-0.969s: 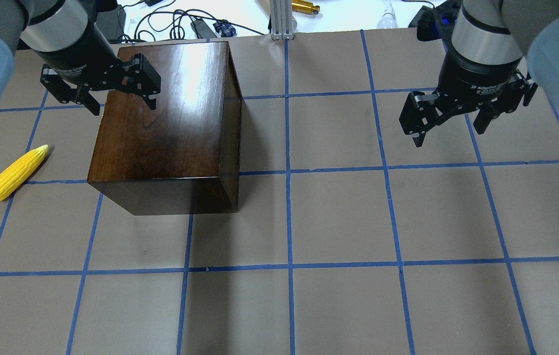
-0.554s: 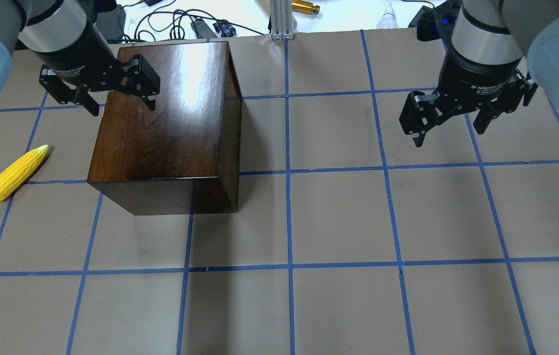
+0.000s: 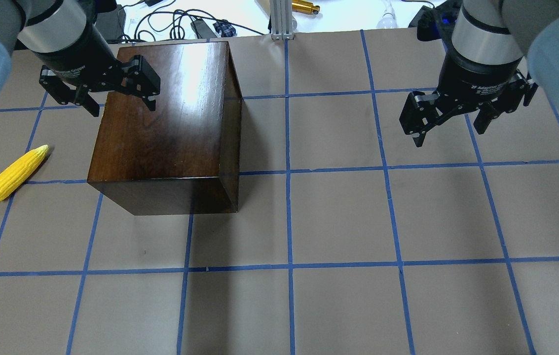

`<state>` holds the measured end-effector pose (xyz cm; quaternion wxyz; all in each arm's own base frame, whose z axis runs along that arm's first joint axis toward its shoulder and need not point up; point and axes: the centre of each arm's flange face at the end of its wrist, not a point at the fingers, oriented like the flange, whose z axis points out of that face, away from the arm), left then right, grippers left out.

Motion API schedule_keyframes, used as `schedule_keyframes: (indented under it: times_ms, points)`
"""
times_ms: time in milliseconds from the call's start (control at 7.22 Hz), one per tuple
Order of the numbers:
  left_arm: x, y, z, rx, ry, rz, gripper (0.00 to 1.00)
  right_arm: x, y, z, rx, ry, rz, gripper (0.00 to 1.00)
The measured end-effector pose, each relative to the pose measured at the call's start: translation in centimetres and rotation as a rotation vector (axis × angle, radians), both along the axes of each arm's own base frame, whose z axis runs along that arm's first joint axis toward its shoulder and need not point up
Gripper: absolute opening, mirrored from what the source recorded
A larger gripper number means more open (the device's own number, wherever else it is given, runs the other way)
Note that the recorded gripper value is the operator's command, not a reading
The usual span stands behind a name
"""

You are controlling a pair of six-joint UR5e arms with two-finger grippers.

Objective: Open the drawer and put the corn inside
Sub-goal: 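Move the left gripper off the cabinet top toward the drawer side, then lower the left gripper and hook it into the white drawer handle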

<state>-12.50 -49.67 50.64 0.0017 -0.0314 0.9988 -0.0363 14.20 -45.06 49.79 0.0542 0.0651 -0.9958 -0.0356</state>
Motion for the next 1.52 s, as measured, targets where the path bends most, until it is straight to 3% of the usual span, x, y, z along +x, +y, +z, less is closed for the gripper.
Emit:
schedule_keyframes:
  times_ms: [554, 969, 1523]
  points:
    - [3.4, -1.0, -0.2, 0.005, -0.006, -0.016, 1.00, 0.0, 0.0, 0.0, 0.000, 0.000, 0.000, 1.00]
    - [14.6, -2.3, -0.7, 0.023, -0.011, 0.012, 1.00, 0.0, 0.0, 0.0, 0.001, 0.000, 0.001, 1.00]
    - [26.8, -2.9, -3.8, 0.070, 0.002, -0.037, 1.00, 0.0, 0.0, 0.0, 0.000, 0.000, 0.000, 1.00]
